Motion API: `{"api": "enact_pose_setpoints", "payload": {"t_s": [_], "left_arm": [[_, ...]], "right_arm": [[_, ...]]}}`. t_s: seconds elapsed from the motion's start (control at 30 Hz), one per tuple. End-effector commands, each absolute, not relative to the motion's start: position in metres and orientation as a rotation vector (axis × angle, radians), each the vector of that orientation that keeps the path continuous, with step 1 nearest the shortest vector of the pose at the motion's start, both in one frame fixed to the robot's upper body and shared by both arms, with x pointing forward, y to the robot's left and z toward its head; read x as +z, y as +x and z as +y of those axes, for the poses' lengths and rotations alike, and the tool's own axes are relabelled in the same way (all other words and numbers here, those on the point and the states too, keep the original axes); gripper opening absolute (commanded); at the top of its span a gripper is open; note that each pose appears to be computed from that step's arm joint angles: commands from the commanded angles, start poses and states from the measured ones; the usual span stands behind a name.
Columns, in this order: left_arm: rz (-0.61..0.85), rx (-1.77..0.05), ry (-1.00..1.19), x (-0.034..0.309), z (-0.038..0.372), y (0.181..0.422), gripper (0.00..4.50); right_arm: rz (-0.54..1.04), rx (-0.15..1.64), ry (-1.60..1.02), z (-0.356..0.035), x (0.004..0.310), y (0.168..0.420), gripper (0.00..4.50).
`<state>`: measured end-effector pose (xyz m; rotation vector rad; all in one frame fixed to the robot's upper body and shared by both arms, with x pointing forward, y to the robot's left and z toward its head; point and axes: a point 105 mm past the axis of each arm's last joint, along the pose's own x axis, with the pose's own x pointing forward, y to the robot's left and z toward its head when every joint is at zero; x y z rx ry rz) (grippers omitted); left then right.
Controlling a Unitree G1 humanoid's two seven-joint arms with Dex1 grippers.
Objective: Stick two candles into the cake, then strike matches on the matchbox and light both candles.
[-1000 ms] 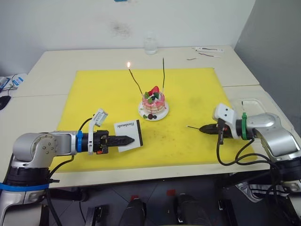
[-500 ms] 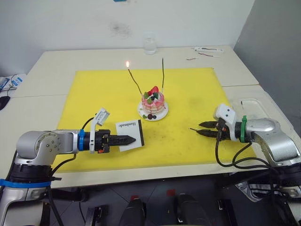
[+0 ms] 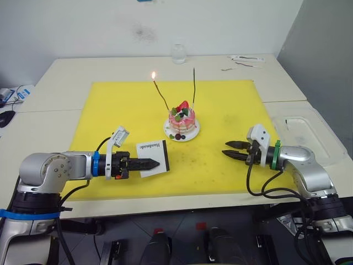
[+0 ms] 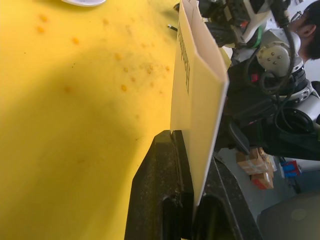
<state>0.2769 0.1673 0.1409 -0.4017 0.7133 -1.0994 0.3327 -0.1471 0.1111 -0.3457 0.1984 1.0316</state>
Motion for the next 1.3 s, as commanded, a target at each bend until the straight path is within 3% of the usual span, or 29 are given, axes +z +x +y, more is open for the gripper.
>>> {"api": "enact_pose_setpoints", "payload": {"t_s": [0.03, 0.53, 0.67, 0.7, 1.3], "left_arm": [[0.69, -1.124, -0.371, 0.15, 0.165, 0.276, 0.0], [0.693, -1.13, -0.366, 0.151, 0.164, 0.275, 0.0], [0.693, -1.132, -0.366, 0.151, 0.163, 0.274, 0.0], [0.693, -1.132, -0.366, 0.151, 0.163, 0.274, 0.0], [0.698, -1.131, -0.36, 0.151, 0.163, 0.274, 0.0]], "right_arm": [[0.176, 1.047, -0.384, -0.149, 0.117, 0.332, 1.59], [0.181, 1.047, -0.339, -0.142, 0.112, 0.34, 1.59], [0.196, 1.038, -0.352, -0.145, 0.108, 0.34, 0.84], [0.198, 1.038, -0.357, -0.146, 0.108, 0.34, 0.48], [0.208, 1.049, -0.375, -0.152, 0.103, 0.336, 0.48]]}}
